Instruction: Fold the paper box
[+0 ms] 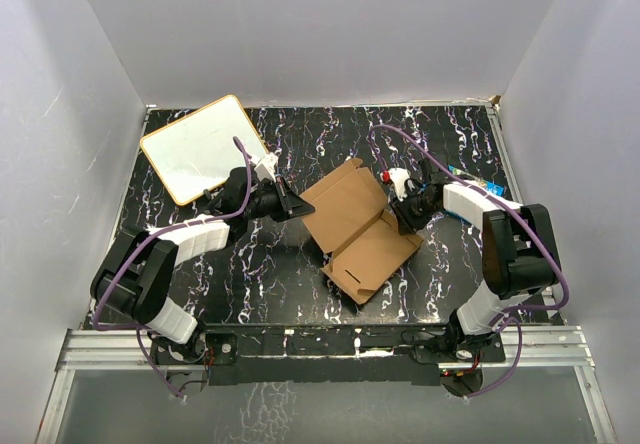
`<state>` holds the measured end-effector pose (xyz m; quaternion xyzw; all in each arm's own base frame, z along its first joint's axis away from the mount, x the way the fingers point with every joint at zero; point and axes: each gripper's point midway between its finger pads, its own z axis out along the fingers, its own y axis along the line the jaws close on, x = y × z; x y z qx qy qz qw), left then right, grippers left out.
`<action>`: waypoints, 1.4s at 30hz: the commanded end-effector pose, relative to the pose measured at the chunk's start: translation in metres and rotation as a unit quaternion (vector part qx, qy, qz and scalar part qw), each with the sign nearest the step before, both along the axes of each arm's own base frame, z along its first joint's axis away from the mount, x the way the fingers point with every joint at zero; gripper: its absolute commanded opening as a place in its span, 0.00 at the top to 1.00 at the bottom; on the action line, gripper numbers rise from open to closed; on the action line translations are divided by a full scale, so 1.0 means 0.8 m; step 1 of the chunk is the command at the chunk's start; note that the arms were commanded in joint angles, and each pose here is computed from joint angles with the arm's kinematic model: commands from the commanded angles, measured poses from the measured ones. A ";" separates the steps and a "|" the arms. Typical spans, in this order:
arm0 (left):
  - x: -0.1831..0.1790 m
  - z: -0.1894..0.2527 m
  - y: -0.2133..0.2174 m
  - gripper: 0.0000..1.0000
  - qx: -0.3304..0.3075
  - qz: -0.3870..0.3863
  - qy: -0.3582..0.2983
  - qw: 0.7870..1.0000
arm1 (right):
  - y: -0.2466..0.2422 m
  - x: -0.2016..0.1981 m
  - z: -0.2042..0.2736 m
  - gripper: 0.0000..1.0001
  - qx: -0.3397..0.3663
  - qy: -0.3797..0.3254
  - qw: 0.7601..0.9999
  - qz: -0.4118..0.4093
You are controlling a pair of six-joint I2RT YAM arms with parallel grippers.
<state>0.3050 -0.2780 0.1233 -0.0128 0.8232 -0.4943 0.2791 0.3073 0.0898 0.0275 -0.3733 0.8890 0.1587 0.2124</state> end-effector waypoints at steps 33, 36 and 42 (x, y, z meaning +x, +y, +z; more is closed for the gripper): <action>0.019 0.038 -0.009 1.00 0.010 -0.023 -0.061 0.998 | -0.002 0.031 0.039 0.59 0.013 -0.093 0.995 -0.042; 0.020 0.041 -0.010 1.00 0.009 -0.027 -0.063 0.998 | -0.001 0.031 0.030 0.59 0.013 -0.085 0.995 -0.042; 0.020 0.041 -0.012 1.00 0.009 -0.033 -0.063 0.997 | -0.008 0.035 0.021 0.66 -0.001 -0.089 0.995 -0.050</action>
